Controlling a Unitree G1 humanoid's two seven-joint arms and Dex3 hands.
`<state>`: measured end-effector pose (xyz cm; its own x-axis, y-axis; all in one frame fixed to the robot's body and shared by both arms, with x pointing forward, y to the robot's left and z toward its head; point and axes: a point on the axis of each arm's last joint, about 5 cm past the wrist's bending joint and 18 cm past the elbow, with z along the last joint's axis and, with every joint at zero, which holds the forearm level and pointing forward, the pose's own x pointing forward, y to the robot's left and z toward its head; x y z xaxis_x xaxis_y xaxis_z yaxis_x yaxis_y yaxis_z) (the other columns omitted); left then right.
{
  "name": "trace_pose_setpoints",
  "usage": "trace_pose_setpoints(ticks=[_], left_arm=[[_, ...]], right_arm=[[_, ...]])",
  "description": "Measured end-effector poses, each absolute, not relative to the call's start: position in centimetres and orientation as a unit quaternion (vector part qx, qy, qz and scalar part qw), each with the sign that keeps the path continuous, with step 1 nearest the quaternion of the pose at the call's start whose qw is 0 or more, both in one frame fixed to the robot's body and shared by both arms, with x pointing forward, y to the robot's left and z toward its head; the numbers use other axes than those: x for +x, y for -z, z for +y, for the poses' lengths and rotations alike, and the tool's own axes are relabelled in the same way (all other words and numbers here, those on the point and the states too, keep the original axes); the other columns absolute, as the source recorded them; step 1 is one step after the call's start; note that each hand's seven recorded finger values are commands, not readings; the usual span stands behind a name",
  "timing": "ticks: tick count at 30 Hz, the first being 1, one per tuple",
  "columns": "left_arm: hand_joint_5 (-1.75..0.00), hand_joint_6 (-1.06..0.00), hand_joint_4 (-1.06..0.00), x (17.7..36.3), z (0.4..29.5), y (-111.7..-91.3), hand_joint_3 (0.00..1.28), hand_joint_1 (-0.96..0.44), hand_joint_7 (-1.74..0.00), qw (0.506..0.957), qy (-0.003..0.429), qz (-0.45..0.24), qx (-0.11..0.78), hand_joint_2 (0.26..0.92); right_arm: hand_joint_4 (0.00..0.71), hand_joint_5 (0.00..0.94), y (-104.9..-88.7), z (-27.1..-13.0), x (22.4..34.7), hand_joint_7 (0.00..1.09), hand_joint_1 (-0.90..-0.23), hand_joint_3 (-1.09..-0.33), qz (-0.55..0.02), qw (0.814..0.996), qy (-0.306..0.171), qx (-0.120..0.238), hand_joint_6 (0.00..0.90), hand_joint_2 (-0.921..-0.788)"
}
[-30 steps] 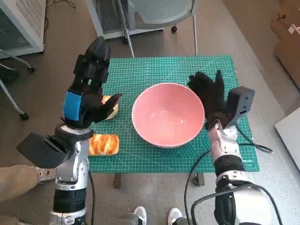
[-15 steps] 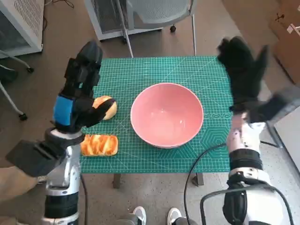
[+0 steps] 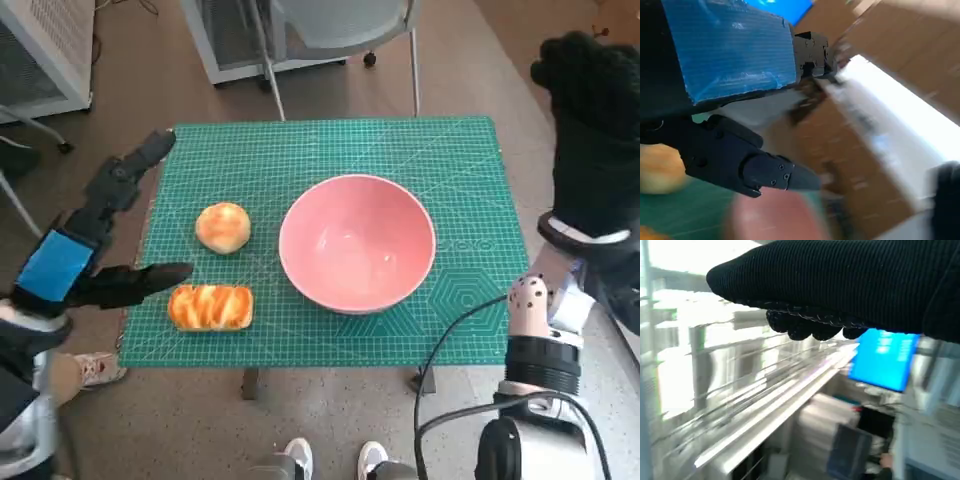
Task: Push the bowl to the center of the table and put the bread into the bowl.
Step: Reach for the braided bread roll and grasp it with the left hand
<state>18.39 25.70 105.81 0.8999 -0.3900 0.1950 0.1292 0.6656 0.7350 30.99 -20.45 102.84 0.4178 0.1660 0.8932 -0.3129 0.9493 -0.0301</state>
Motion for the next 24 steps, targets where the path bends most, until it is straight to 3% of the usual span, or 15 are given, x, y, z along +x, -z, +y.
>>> trace_pose_setpoints(ticks=[3,8,15,24], left_arm=[[0.0,-0.2,-0.1,17.8,25.4,-106.4,0.01,-0.28,-0.24,0.884,0.155,-0.118,0.424,0.733],[0.0,-0.31,-0.12,17.4,24.7,-106.8,0.0,-0.16,-0.1,0.866,0.174,-0.027,0.468,0.72],[0.0,-0.35,-0.13,17.6,23.7,-105.9,0.0,-0.09,-0.04,0.847,0.206,0.072,0.485,0.724],[0.0,-0.37,-0.14,18.8,23.1,-103.7,0.0,-0.11,-0.02,0.831,0.209,0.118,0.501,0.727]], right_arm=[[0.255,0.013,-102.9,-20.4,30.9,0.03,-0.6,-0.747,-0.522,0.837,-0.146,0.069,0.366,-0.921],[0.263,0.013,-102.7,-20.2,30.8,0.02,-0.604,-0.746,-0.511,0.843,-0.15,0.073,0.371,-0.921],[0.269,0.012,-102.1,-20.1,30.8,0.02,-0.613,-0.743,-0.49,0.854,-0.153,0.083,0.372,-0.921],[0.275,0.01,-102.0,-19.8,30.9,0.02,-0.631,-0.74,-0.478,0.858,-0.161,0.095,0.372,-0.921]])
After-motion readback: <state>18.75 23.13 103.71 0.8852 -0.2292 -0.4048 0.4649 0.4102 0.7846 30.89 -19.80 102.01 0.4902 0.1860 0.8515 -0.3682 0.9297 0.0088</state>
